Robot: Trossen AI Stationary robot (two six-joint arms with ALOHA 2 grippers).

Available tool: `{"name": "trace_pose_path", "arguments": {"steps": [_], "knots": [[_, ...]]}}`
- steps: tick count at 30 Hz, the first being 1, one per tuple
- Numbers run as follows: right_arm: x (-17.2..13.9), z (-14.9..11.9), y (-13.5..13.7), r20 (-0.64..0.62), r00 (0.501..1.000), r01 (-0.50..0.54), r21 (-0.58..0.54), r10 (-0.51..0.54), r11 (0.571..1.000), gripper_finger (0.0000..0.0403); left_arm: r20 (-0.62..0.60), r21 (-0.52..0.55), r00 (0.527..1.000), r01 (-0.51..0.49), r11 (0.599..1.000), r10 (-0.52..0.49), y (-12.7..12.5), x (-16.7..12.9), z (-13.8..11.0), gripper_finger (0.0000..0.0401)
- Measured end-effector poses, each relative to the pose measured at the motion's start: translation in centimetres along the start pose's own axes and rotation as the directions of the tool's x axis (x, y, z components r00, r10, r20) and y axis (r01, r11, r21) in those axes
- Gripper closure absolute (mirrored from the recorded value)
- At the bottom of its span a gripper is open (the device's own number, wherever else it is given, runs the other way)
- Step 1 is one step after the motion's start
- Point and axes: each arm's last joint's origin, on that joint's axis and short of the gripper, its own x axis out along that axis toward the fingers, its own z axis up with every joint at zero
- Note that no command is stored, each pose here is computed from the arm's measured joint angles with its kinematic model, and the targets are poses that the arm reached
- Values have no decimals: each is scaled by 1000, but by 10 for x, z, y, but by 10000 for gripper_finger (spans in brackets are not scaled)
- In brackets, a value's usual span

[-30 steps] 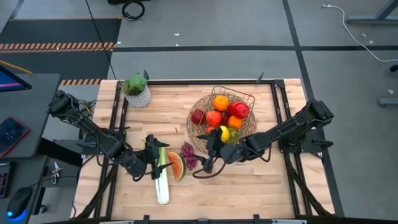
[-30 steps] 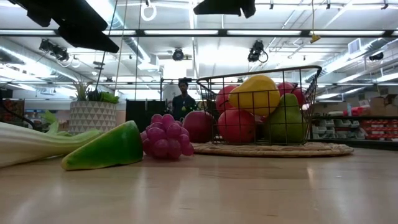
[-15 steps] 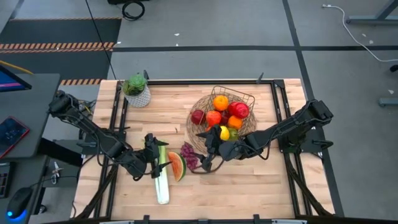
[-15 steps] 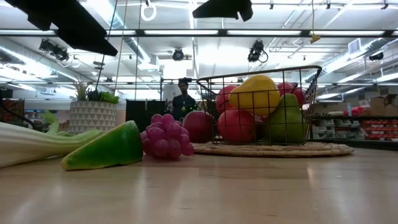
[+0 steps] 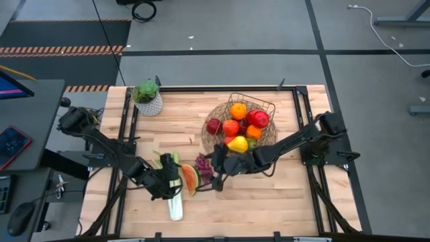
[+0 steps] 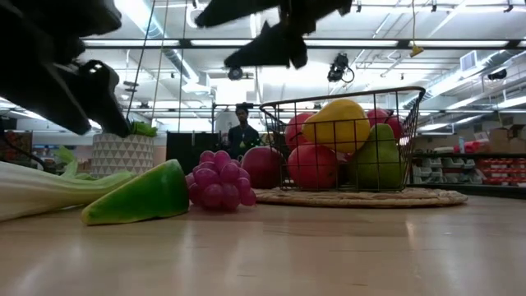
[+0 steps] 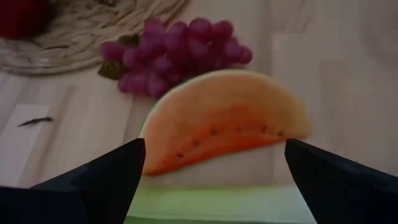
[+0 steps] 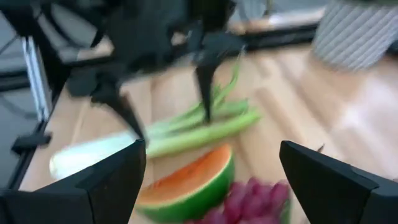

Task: Build produce basket
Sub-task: Put the red watermelon into the gold wire basket

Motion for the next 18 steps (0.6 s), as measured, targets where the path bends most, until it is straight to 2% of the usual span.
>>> {"name": "trace_pose_path", "arguments": {"steps": [6,12,15,18], "knots": [[13,-26,31,-60,996,-63,-19,62,998,30,-65,33,992,-103,994,105,18,9,0,9],[28,-42,71,-80,994,-77,-111,68,991,30,-103,95,975,-187,978,196,42,22,7,9],[37,-49,85,-132,989,-80,-138,62,987,30,-129,112,968,-200,973,214,53,27,10,9],[44,-57,95,-210,977,-68,-166,32,984,30,-181,103,970,-144,984,161,63,34,13,9]]}}
